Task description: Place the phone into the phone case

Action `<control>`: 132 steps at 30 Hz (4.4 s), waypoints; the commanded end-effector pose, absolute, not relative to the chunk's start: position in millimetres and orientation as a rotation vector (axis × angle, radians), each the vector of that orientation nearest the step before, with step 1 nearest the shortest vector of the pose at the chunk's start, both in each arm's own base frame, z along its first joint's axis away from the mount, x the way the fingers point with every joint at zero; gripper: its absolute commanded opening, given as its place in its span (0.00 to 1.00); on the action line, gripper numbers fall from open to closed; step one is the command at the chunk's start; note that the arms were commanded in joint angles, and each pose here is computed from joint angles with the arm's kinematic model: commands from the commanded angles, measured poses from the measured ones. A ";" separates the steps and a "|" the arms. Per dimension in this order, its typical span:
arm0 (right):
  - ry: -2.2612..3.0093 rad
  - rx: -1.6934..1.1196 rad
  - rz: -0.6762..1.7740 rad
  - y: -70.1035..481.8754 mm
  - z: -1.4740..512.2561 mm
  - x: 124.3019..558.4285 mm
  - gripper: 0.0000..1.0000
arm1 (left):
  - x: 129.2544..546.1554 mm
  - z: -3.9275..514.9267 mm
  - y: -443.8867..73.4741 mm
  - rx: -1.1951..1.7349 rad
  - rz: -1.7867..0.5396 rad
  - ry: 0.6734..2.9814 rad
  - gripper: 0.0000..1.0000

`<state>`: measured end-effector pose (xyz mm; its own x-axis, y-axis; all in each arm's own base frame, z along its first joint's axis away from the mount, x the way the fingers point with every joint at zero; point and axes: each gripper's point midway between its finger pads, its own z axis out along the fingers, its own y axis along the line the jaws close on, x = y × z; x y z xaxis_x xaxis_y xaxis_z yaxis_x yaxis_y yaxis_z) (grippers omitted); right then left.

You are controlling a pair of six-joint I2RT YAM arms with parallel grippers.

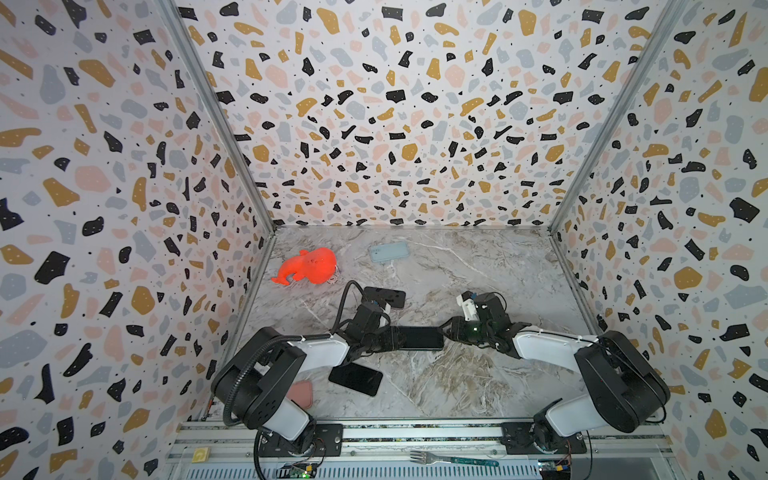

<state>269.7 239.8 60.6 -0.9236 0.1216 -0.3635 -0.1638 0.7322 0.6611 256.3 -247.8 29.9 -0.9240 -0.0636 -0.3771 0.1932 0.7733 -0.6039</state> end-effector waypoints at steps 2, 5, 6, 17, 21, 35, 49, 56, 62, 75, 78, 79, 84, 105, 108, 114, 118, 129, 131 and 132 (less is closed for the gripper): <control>2.563 -0.087 0.834 228.7 66.3 268.8 0.41 | 245.5 30.1 -240.2 0.110 -0.918 2.615 0.47; 2.560 -0.112 0.733 228.6 67.5 261.1 0.37 | 245.7 42.8 -236.8 0.104 -0.913 2.581 0.49; 2.561 -0.119 0.715 229.7 65.9 257.4 0.35 | 245.8 44.2 -234.9 0.105 -0.899 2.581 0.49; 2.586 -0.132 0.729 236.4 52.7 244.8 0.29 | 247.7 35.4 -236.0 0.125 -0.863 2.626 0.47; 2.601 -0.136 0.773 241.1 48.5 240.7 0.28 | 248.7 30.3 -239.9 0.133 -0.875 2.642 0.45; 2.635 -0.148 0.818 246.2 39.2 233.4 0.24 | 245.6 22.1 -241.4 0.139 -0.886 2.667 0.36; 2.645 -0.154 0.828 245.5 35.2 228.6 0.19 | 244.5 19.5 -243.3 0.131 -0.902 2.671 0.35; 2.650 -0.165 0.839 249.4 33.0 224.2 0.17 | 243.0 20.0 -247.2 0.134 -0.918 2.666 0.35; 2.650 -0.172 0.844 252.9 32.0 224.0 0.16 | 242.3 21.7 -252.0 0.146 -0.928 2.661 0.35; 2.674 -0.180 0.853 258.6 19.1 216.1 0.13 | 237.7 22.6 -261.9 0.171 -0.953 2.654 0.34; 2.676 -0.180 0.853 259.0 17.6 215.0 0.13 | 237.1 22.4 -262.4 0.174 -0.953 2.656 0.34; 2.677 -0.179 0.850 258.5 17.0 214.9 0.13 | 237.1 22.2 -262.4 0.173 -0.953 2.656 0.34; 2.677 -0.176 0.845 257.7 17.1 214.7 0.11 | 237.0 22.0 -261.8 0.171 -0.949 2.657 0.34; 2.654 -0.157 0.811 251.4 24.3 216.4 0.06 | 236.9 21.4 -260.4 0.173 -0.940 2.657 0.34; 2.653 -0.156 0.814 251.0 24.2 215.9 0.06 | 237.0 22.1 -260.6 0.174 -0.941 2.655 0.34; 2.649 -0.152 0.806 249.3 25.4 216.1 0.04 | 236.8 21.9 -259.9 0.176 -0.938 2.652 0.34; 2.649 -0.149 0.800 248.3 25.9 216.3 0.01 | 236.0 20.8 -259.1 0.171 -0.937 2.655 0.34; 2.553 -0.133 0.754 238.9 63.1 233.4 0.21 | 234.8 20.5 -257.3 0.180 -0.928 2.655 0.33; 2.554 -0.133 0.746 237.2 62.5 235.7 0.27 | 234.4 20.5 -257.2 0.181 -0.925 2.657 0.33; 2.554 -0.134 0.744 237.3 62.3 237.1 0.31 | 234.7 20.6 -256.7 0.183 -0.922 2.656 0.33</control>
